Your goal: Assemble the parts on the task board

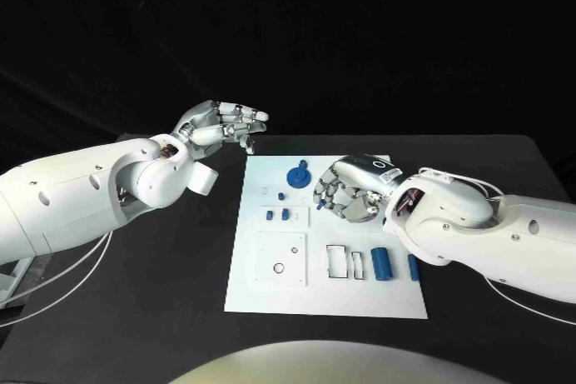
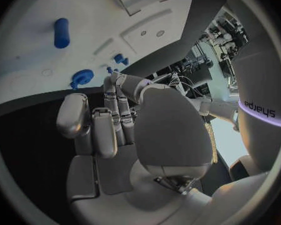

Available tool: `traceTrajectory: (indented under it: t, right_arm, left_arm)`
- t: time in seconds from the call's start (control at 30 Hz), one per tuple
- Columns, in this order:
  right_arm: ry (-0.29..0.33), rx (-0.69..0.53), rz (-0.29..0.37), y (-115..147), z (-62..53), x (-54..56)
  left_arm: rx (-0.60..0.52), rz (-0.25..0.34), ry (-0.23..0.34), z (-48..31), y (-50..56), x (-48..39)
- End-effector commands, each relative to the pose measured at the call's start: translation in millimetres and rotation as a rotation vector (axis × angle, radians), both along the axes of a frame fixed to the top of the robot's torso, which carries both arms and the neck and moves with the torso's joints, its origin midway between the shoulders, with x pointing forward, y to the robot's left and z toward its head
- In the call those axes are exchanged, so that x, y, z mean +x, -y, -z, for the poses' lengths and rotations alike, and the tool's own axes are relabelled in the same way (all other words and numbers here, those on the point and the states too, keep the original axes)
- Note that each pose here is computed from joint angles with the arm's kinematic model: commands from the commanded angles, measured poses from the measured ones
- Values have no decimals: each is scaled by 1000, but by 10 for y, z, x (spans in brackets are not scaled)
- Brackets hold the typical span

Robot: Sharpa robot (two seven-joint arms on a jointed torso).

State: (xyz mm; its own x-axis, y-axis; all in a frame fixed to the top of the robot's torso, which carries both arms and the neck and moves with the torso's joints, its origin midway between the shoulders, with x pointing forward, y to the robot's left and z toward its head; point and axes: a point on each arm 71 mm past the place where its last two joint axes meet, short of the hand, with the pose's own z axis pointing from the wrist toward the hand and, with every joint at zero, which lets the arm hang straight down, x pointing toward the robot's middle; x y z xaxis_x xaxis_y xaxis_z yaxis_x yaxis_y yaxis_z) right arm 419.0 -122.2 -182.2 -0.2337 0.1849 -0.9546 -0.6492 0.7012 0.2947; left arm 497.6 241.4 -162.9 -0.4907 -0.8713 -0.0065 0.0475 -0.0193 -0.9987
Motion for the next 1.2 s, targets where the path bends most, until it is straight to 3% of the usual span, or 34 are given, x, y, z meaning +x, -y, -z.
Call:
traceTrajectory:
  t: [0.03,0.6,1.2]
  right_arm:
    - [2,-79,-12,-85,95,-56]
    - [-10,-111,-71,-429,383,-270]
    - [-24,-123,-92,-523,493,-353]
  left_arm:
    - [-8,15,1,-11,32,-5]
    - [-46,-13,3,-24,42,7]
    - [-58,-19,-15,-16,41,12]
